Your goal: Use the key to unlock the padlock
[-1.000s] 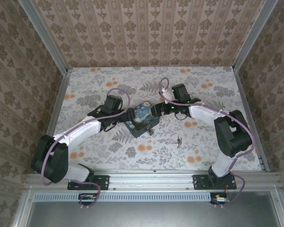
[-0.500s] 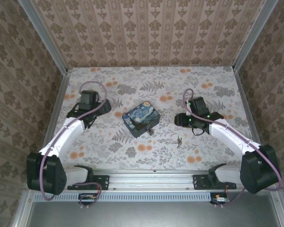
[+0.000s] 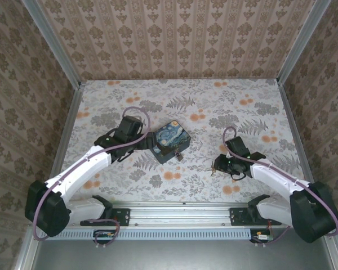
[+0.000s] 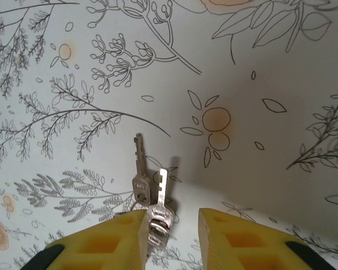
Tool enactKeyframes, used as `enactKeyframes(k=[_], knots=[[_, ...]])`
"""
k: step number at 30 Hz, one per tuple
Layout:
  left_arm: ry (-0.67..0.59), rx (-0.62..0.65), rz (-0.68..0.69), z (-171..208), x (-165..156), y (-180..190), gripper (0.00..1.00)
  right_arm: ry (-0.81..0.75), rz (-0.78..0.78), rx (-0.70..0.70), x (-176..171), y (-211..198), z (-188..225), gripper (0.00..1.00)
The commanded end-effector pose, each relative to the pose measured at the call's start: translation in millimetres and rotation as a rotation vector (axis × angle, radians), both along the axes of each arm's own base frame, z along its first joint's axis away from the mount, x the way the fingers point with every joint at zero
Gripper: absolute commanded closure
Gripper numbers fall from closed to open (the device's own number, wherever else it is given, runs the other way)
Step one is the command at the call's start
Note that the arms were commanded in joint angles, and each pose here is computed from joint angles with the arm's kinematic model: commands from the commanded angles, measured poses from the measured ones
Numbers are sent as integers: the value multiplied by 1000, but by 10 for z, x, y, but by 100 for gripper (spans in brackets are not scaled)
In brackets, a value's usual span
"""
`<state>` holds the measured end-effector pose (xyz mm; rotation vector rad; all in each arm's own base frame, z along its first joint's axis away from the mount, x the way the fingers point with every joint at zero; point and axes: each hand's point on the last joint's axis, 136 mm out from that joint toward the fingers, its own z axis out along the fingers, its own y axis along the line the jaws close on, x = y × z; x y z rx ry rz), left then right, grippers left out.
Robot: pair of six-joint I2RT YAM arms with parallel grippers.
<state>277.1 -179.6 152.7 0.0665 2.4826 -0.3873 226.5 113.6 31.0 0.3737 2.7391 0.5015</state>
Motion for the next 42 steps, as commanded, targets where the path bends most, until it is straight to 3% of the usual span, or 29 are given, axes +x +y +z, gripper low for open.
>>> enactKeyframes(k=[1,12,28,42], knots=[[-15,-31,23,79,11,-44,6,8,-23,42,43,83,-101,70],[-17,-38,-13,148,133,-224,6,27,-25,64,-34,157,-253,74],[-4,-34,-31,97,190,-305,6,9,-44,82,-161,115,-241,71],[-15,-16,-28,140,180,-262,6,13,-27,80,-137,171,-448,86]])
